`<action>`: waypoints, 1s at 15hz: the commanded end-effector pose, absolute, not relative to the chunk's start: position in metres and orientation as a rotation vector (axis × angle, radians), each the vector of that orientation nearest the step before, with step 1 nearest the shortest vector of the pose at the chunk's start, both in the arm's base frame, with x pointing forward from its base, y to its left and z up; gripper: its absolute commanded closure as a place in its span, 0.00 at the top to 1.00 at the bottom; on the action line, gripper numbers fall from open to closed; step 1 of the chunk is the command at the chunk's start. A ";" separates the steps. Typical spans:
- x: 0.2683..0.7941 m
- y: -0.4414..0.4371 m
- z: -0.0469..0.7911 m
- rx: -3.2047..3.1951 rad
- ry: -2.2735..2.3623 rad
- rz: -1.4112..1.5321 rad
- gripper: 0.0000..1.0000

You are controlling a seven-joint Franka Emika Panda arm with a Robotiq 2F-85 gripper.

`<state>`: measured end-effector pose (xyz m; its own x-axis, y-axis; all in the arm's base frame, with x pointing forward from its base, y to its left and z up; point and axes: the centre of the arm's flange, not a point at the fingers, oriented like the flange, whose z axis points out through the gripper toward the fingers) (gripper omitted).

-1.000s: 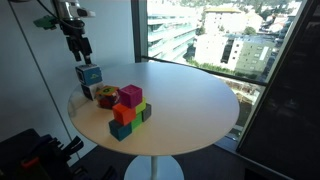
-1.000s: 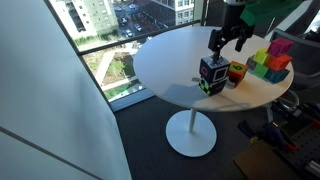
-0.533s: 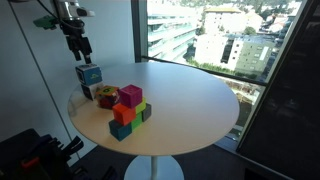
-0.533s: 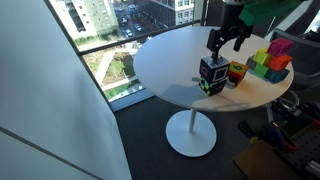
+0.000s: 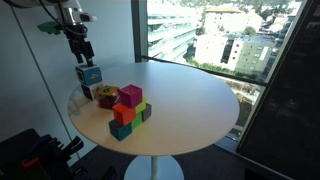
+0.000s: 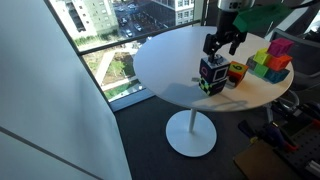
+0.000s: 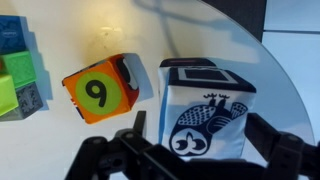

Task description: Put the plushy cube with number 4 on top of the pink block

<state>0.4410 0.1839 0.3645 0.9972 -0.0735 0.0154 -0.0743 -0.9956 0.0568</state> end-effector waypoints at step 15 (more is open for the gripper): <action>0.463 0.209 0.362 3.077 -0.060 0.039 1.00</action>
